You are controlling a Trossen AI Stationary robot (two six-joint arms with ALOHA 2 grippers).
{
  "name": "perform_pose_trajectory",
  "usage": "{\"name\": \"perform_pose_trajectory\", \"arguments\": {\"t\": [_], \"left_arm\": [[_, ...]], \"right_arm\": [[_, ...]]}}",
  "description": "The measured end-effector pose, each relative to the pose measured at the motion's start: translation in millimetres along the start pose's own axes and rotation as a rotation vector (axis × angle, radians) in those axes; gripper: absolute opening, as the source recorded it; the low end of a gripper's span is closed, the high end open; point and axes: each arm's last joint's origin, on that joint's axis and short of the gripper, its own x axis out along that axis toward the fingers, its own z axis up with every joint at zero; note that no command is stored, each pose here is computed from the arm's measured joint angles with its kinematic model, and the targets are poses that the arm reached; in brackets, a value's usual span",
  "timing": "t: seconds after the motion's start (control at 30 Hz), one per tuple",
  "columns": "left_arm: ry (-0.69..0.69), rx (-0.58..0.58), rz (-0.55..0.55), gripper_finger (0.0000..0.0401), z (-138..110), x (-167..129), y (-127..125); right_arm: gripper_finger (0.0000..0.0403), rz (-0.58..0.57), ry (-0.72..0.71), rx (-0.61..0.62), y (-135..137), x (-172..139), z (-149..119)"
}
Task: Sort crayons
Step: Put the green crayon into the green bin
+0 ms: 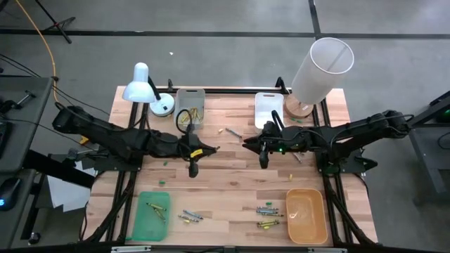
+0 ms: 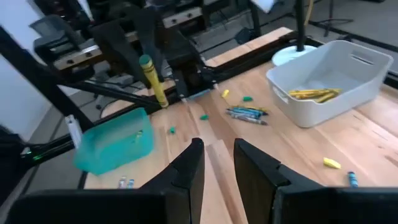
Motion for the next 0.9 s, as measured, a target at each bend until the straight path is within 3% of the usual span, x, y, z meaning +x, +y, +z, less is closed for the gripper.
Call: {"name": "perform_pose_trajectory", "arguments": {"t": [0.47,0.57,0.67,0.9], "left_arm": [[-0.033,-0.006,-0.045,0.0,-2,1,-1],[0.07,0.066,-0.147,0.0,-1,-6,-4],[0.25,0.138,-0.183,0.0,0,-20,-16],[0.585,0.407,-0.339,0.0,2,-70,-68]], "right_arm": [[0.008,0.055,0.018,-0.003,2,0,0],[0.008,0.054,0.019,-0.003,2,0,0],[0.008,0.053,0.019,-0.003,2,0,0],[0.008,-0.013,-0.001,-0.007,-1,0,0]]}}
